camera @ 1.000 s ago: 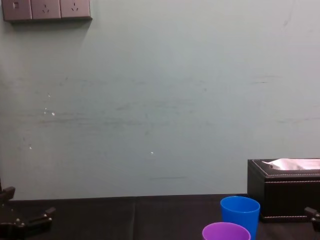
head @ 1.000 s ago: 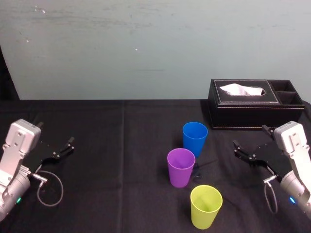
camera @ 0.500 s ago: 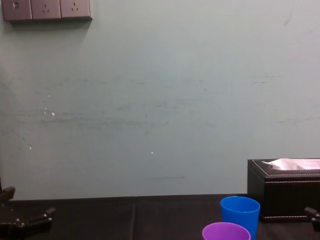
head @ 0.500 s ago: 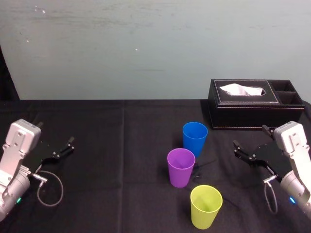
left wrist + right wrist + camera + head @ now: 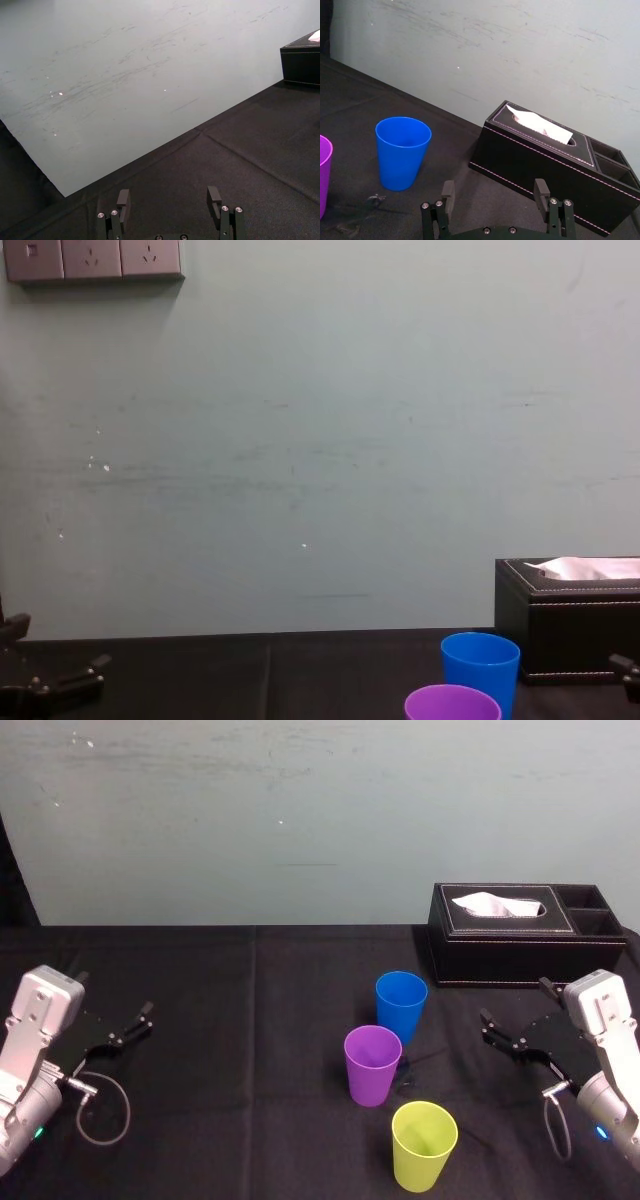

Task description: Stack the three plastic cups sequentially using one hand.

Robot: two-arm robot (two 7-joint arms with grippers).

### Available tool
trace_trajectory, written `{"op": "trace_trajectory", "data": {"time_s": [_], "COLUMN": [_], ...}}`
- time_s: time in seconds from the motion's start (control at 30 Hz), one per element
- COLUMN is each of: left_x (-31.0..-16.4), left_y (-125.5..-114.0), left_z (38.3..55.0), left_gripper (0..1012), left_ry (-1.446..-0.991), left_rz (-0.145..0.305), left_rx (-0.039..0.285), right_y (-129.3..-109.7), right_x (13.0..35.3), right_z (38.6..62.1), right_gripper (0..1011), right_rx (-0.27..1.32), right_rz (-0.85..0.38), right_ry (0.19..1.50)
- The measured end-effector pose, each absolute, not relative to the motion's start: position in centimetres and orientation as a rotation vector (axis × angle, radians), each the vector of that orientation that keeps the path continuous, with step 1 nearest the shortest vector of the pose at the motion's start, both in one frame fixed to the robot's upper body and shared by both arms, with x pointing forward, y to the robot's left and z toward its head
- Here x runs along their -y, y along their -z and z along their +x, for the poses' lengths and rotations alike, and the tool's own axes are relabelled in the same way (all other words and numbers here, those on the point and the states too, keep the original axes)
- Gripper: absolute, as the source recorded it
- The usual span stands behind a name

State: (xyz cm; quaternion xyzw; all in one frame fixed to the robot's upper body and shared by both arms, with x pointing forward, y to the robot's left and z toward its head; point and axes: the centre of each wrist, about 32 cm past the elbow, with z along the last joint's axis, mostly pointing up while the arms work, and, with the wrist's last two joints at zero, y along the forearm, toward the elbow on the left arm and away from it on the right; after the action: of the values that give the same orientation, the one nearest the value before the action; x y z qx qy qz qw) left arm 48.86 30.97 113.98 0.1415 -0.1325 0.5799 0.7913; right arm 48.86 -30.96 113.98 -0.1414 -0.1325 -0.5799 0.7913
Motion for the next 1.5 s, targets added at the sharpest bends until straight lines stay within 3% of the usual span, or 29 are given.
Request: {"op": "trace_trajectory", "data": {"time_s": [1.07,1.5], "left_x": [-31.0,-31.0], "left_y": [-114.0,-114.0], "left_z": [48.9,48.9], "left_gripper": [1000,1000], "left_ry": [-1.248,-1.248], "left_rz": [0.305,0.305], "left_rx": [0.285,0.285], "right_y": [-114.0,-115.9], "right_x": [31.0,32.0], "right_z": [48.9,46.7], "right_gripper": [1003,1003], "right_rx": [0.284,0.200], "right_rz": [-0.301,-0.251], "right_ry": [1.249,1.210]}}
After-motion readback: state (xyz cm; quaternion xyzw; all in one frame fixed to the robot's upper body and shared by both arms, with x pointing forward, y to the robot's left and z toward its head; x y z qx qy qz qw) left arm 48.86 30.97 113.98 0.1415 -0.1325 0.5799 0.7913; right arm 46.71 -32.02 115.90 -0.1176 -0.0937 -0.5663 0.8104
